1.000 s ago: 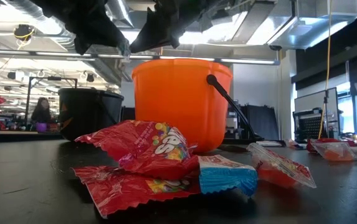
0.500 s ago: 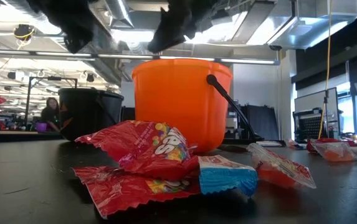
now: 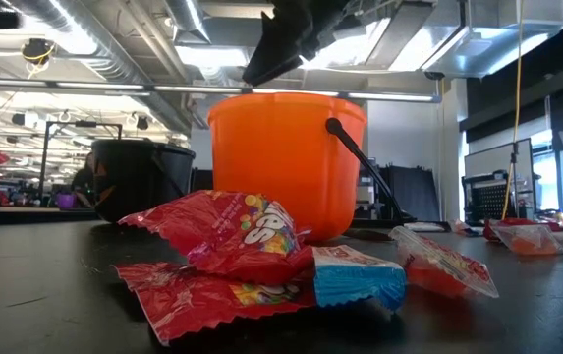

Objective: Sort candy
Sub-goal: Put the transparent candy into the pink bucket

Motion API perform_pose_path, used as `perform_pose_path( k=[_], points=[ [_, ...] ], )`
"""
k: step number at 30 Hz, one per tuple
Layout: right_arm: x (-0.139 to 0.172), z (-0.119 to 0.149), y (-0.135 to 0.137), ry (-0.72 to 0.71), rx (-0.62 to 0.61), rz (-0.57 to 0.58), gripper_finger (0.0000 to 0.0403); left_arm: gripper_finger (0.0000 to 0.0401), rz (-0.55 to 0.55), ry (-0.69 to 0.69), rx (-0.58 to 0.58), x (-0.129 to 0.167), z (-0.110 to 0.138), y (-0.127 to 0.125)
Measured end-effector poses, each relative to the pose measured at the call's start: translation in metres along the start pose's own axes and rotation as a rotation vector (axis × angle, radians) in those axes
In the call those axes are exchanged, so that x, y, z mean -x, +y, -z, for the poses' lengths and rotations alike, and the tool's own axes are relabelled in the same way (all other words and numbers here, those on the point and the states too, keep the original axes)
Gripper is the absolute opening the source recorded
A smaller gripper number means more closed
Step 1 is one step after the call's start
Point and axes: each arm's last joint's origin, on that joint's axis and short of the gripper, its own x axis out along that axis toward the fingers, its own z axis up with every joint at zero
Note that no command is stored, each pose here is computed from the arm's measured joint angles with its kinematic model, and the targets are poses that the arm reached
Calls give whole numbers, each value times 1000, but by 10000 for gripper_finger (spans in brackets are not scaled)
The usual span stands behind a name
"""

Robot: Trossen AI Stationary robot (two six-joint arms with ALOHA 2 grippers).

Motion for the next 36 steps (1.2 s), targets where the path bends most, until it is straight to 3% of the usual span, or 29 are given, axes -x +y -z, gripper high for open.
perform_pose_path(
  k=[9, 21, 31, 36],
  points=[
    [0, 0, 0, 1, -4, -9, 179, 0, -160, 181, 219, -28, 40, -13],
    [0, -1, 1, -8, -22, -10, 179, 5, -288, 285, 192, -63, 50, -15],
    [0, -1, 1, -8, -23, -10, 179, 117, -300, 205, 170, -65, 48, -15],
    [0, -1, 1, -8, -23, -10, 179, 137, -326, 131, 156, -65, 46, -14]
  ],
)
